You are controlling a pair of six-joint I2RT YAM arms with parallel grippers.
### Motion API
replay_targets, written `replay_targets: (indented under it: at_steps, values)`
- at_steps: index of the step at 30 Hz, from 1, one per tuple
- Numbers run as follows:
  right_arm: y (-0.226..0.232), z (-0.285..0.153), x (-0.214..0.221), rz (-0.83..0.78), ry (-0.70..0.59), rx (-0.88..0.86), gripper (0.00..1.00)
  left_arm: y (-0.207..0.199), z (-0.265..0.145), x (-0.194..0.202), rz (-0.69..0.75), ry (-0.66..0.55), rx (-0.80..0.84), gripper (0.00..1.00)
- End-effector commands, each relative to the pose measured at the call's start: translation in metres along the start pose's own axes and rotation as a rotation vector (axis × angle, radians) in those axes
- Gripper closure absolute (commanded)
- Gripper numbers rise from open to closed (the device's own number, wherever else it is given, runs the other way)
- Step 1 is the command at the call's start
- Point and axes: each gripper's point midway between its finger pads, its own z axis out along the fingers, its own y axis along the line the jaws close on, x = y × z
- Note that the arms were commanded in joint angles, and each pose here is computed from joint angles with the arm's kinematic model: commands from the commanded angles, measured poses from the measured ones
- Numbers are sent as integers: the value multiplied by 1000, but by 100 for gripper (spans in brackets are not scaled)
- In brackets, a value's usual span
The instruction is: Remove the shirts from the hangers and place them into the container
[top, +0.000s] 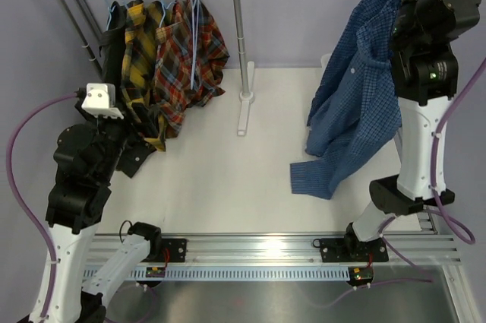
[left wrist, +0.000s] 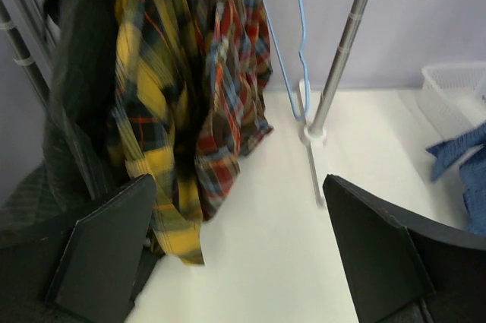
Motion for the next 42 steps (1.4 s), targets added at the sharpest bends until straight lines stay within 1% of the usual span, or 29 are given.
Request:
replay_targets:
  at_steps: [1, 4, 6, 7, 9, 10, 11, 12, 14, 15, 16, 18, 19, 21, 24, 27, 28, 29, 30, 31, 32, 35, 36, 37, 38, 39, 40, 41, 42]
  values:
    - [-27, 26, -27, -46, -152, 117, 100, -8, 1, 21, -25, 70, 41, 1]
    - [-23, 52, 26, -101, -51, 102, 100, -17, 4, 35, -55, 108, 87, 1]
    - [-21, 61, 59, -73, 22, 67, 100, -19, 6, 45, -68, 137, 95, 1]
    - [-26, 64, 86, -95, 95, 68, 100, -24, 6, 49, -70, 149, 121, 1]
    - [-26, 65, 113, -77, 172, 61, 100, -27, 4, 56, -74, 160, 142, 1]
    - [-29, 64, 143, -98, 251, 66, 100, -28, 3, 58, -70, 160, 146, 1]
    - [-31, 60, 152, -65, 276, 75, 100, -29, 2, 60, -62, 163, 149, 1]
    - [-29, 56, 190, -73, 358, 64, 100, -28, 0, 61, -57, 159, 148, 1]
    - [-33, 49, 221, -13, 426, 83, 100, -29, 0, 67, -55, 169, 154, 1]
    - [-37, 43, 235, 2, 463, 101, 100, -30, -1, 69, -63, 175, 156, 1]
    - [-41, 30, 273, -4, 562, 118, 100, -32, -1, 73, -68, 184, 165, 1]
    - [-56, 17, 312, 63, 665, 175, 100, -33, -1, 73, -85, 186, 168, 1]
    - [-61, 0, 347, 58, 764, 190, 100, -34, 0, 74, -88, 189, 168, 1]
    - [-68, -24, 398, 117, 898, 224, 100, -33, 0, 73, -89, 190, 163, 1]
    - [-76, -59, 455, 177, 1076, 261, 100, -30, 4, 71, -90, 189, 141, 1]
    - [-84, -82, 497, 211, 1212, 300, 100, -30, 8, 73, -88, 201, 138, 1]
    - [-92, -88, 506, 222, 1248, 323, 98, -31, 8, 73, -89, 203, 139, 1]
    - [-95, -93, 521, 235, 1290, 342, 94, -31, 9, 74, -90, 207, 140, 1]
    - [-93, -96, 526, 261, 1316, 326, 89, -31, 10, 75, -93, 213, 142, 1]
    - [-96, -95, 530, 275, 1328, 321, 81, -32, 10, 76, -95, 214, 146, 1]
    - [-95, -97, 538, 268, 1350, 301, 64, -33, 10, 76, -97, 215, 147, 1]
    - [-94, -91, 530, 238, 1353, 249, 33, -32, 10, 77, -94, 218, 146, 1]
    - [-93, -87, 521, 236, 1333, 234, 19, -32, 9, 76, -91, 212, 147, 1]
    - [-90, -80, 509, 243, 1294, 219, 14, -32, 8, 74, -88, 207, 148, 1]
    - [-86, -71, 477, 261, 1220, 193, 10, -32, 7, 72, -83, 201, 151, 1]
    - [-86, -71, 468, 267, 1188, 187, 1, -32, 7, 70, -78, 197, 150, 1]
    - [-85, -63, 450, 287, 1121, 186, 0, -32, 8, 68, -75, 194, 152, 1]
    - [-88, -57, 417, 293, 1037, 196, 0, -32, 8, 67, -72, 192, 153, 1]
    - [-91, -61, 409, 297, 1015, 212, 1, -32, 9, 67, -71, 192, 153, 1]
